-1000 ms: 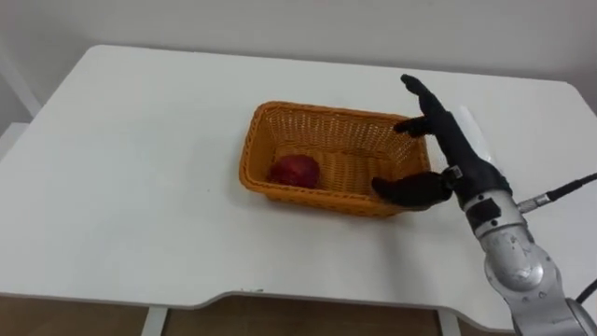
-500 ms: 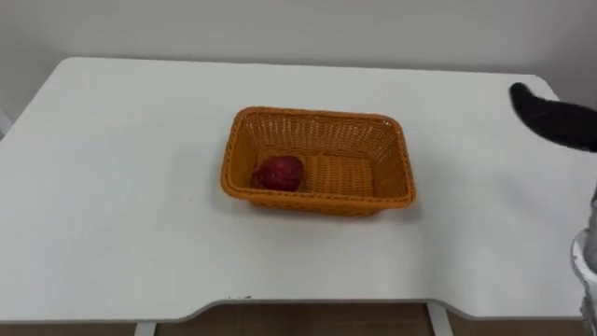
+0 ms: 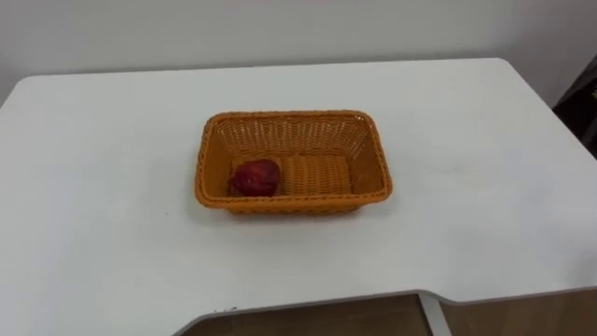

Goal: Pick and place apple

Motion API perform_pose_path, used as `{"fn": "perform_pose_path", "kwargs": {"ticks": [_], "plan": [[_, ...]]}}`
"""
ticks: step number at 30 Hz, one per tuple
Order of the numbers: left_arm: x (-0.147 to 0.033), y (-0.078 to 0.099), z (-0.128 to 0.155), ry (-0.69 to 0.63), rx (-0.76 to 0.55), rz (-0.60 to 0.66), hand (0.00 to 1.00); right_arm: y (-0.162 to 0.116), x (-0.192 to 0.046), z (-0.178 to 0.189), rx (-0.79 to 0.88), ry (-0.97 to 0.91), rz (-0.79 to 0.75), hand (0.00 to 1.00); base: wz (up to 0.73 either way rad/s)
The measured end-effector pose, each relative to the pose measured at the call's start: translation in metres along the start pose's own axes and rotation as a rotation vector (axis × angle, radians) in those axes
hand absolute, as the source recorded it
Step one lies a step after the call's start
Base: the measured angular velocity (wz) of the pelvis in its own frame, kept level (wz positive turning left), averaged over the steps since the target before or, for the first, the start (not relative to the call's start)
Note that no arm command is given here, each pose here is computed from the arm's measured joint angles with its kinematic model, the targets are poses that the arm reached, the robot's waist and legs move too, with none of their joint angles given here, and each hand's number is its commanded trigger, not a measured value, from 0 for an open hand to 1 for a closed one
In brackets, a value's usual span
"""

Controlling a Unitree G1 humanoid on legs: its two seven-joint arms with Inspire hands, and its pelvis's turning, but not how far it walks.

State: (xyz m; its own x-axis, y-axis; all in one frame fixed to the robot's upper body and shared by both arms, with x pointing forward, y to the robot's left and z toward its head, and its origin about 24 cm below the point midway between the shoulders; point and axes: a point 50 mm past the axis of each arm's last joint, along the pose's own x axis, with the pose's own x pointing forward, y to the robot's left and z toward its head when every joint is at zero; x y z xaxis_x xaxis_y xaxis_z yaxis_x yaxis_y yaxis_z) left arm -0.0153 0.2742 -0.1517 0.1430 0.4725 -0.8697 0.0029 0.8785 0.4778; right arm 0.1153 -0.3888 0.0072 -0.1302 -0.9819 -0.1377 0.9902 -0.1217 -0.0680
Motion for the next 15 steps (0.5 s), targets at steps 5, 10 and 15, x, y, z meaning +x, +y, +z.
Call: {"fn": "perform_pose_path", "kwargs": {"ticks": [5, 10, 15], "plan": [[0.000, 0.001, 0.001, 0.000, -0.021, 0.008, 0.00, -0.044, 0.006, -0.069, -0.212, 0.286, -0.134, 0.00, 0.00], [-0.001, -0.004, -0.003, 0.031, -0.017, -0.008, 0.00, -0.092, -0.017, -0.128, -0.430, 0.547, -0.178, 0.00, 0.00], [-0.002, -0.010, -0.004, 0.043, -0.017, -0.033, 0.00, -0.115, -0.043, -0.161, -0.623, 0.691, -0.024, 0.00, -0.01]]}}
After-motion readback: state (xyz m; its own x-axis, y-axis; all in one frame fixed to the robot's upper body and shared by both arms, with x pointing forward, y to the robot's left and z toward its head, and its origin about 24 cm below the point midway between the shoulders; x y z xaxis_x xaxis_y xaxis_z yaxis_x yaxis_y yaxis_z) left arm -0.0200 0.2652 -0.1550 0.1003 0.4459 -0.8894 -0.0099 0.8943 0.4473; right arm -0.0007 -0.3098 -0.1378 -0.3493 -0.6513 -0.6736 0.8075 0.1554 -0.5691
